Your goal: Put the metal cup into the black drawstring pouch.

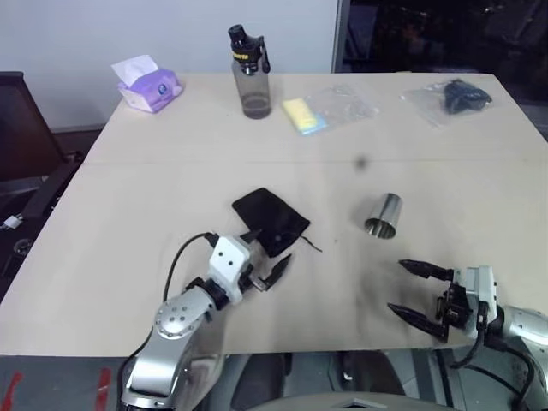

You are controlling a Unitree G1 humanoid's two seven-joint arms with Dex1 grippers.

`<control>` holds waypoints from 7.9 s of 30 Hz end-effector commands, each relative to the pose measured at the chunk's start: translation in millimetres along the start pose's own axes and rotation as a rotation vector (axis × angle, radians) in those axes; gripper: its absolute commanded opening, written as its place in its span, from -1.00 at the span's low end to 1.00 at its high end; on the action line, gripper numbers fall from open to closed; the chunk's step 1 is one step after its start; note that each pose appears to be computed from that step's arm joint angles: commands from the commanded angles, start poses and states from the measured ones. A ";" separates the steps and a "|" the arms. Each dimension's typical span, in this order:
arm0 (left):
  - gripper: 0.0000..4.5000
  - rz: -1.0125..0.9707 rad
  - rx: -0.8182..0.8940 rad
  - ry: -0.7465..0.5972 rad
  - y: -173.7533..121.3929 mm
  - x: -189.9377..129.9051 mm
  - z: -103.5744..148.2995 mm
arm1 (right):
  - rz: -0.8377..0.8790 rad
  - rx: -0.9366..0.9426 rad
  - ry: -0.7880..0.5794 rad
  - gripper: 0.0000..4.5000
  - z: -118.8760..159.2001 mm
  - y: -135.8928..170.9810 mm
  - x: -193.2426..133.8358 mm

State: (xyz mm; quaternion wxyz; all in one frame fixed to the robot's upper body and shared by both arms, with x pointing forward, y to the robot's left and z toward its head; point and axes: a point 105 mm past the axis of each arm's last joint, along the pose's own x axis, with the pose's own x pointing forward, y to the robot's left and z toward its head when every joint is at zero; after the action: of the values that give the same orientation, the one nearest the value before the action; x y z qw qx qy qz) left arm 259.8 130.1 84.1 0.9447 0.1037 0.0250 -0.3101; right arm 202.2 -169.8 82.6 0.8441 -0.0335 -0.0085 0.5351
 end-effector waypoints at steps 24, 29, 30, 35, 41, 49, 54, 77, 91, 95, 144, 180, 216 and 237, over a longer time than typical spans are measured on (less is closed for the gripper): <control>-0.94 0.043 -0.026 0.024 14.0 11.9 -8.0 | -0.019 -0.082 -0.059 1.00 14.8 -6.2 12.1; -0.94 0.010 -0.100 -0.043 12.1 17.2 8.3 | -0.171 -0.160 -0.057 1.00 21.4 -29.1 19.6; -0.94 0.000 -0.131 -0.066 11.1 18.0 14.0 | -0.225 -0.143 -0.063 1.00 21.2 -34.9 21.0; -0.94 -0.014 -0.296 -0.150 14.5 20.7 39.1 | -0.428 -0.147 0.007 1.00 6.1 -53.4 19.4; -0.94 -0.056 -0.483 -0.174 15.5 17.8 50.4 | -0.606 -0.098 0.023 1.00 -6.1 -69.3 20.8; -0.94 -0.146 -0.551 -0.153 9.6 14.0 56.3 | -0.724 -0.053 -0.037 -0.38 -5.2 -80.3 23.6; -0.94 -0.145 -0.560 -0.158 10.0 16.9 59.5 | -0.741 -0.050 -0.054 -0.98 -3.7 -82.3 24.7; -0.94 -0.102 -0.685 -0.247 22.8 28.2 73.8 | -0.303 -0.052 -0.182 -0.98 48.0 -31.9 71.4; 0.98 0.129 -0.659 -0.217 44.9 5.9 46.0 | -0.284 -0.062 -0.127 -1.00 35.3 -26.1 61.5; 0.98 0.083 -0.360 -0.146 36.4 0.0 43.4 | -0.289 -0.076 -0.083 -1.00 29.0 -29.2 62.5; -0.97 -0.008 0.140 -0.009 35.7 52.6 26.4 | -0.202 -0.046 -0.090 0.39 32.7 -2.0 67.4; -1.00 -0.075 -0.593 -0.278 40.4 53.3 100.0 | -0.647 -0.190 0.140 -0.30 4.6 -63.1 89.6; -1.00 -0.114 -0.615 -0.288 24.8 52.8 95.8 | -0.376 -0.177 -0.305 -0.95 102.1 -32.5 127.0; -1.00 -0.228 -0.657 -0.292 6.1 43.3 100.2 | -0.328 -0.300 -0.145 -0.95 73.0 -30.8 126.2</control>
State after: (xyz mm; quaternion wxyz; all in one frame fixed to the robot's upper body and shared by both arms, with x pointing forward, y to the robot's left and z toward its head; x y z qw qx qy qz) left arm 303.0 94.2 165.0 0.8872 -0.2611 0.0222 -0.3797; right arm 284.2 -70.4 141.5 0.9123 -0.1072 -0.1209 0.3763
